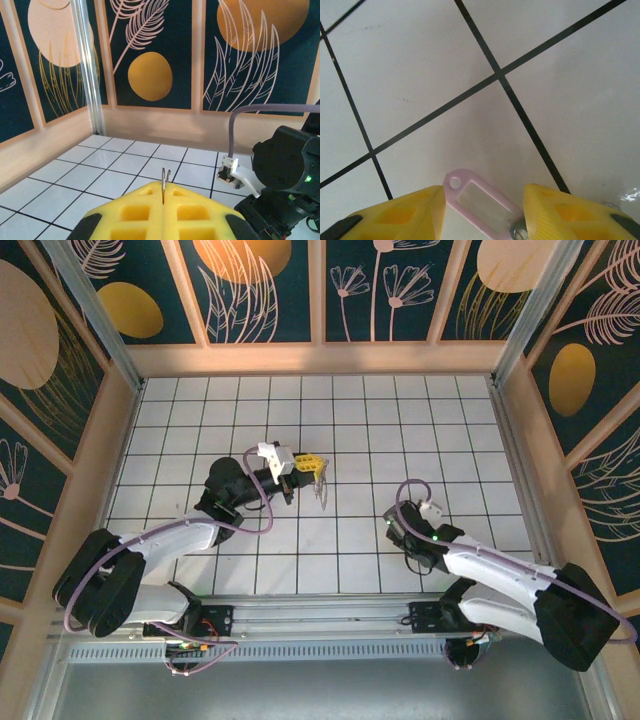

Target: Put the keys on the keyring

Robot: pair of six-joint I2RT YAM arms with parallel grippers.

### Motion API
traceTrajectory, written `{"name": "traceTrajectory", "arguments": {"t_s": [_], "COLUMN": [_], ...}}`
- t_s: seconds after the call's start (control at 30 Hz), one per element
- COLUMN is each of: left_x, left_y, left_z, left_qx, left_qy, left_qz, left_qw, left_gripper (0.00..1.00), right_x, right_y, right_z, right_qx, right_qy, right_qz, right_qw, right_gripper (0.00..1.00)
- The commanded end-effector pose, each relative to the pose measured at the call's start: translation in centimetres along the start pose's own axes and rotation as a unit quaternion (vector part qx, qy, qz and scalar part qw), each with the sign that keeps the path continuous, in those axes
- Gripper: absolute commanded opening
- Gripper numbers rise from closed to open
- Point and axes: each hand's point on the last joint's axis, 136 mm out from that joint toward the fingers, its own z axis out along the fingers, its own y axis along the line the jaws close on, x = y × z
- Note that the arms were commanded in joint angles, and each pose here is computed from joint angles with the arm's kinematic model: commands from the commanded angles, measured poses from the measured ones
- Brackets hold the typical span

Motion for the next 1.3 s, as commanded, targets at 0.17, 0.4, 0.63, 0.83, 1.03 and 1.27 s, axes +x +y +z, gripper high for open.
{"name": "traceTrajectory", "arguments": {"t_s": [0.17,0.4,0.63,0.83,1.03,1.27], "left_x": [-1.0,-0.9,-1.0,-1.4,-1.6,-1.7], "left_y": [-0.7,-0.8,-0.9,-0.9,-0.9,-0.9], "left_z": [0.1,0.1,0.1,0.1,0.0,0.0], "left_qx": [0.022,0.025,0.027,0.027,0.026,0.026], "left_qy": [-0.03,-0.03,-0.031,-0.035,-0.037,-0.04], "left_qz": [0.004,0.002,0.001,-0.003,-0.004,-0.005], "left_qw": [0.999,0.999,0.999,0.999,0.999,0.999], "left_gripper": [0.0,0.0,0.0,0.0,0.0,0.0], "right_x": [-0.2,1.6,1.6,1.0,1.1,-0.5], "right_y": [-0.9,-1.3,-1.0,0.5,2.4,5.7], "right_z": [-1.0,-0.9,-0.2,0.5,1.5,2.1], "right_qx": [0.025,0.02,0.013,0.003,-0.019,-0.054], "right_qy": [-0.002,0.027,0.017,0.006,0.011,-0.001], "right_qz": [0.009,0.01,0.014,0.002,-0.006,-0.011], "right_qw": [1.0,0.999,1.0,1.0,1.0,0.998], "right_gripper": [0.38,0.35,0.31,0.25,0.21,0.2]}}
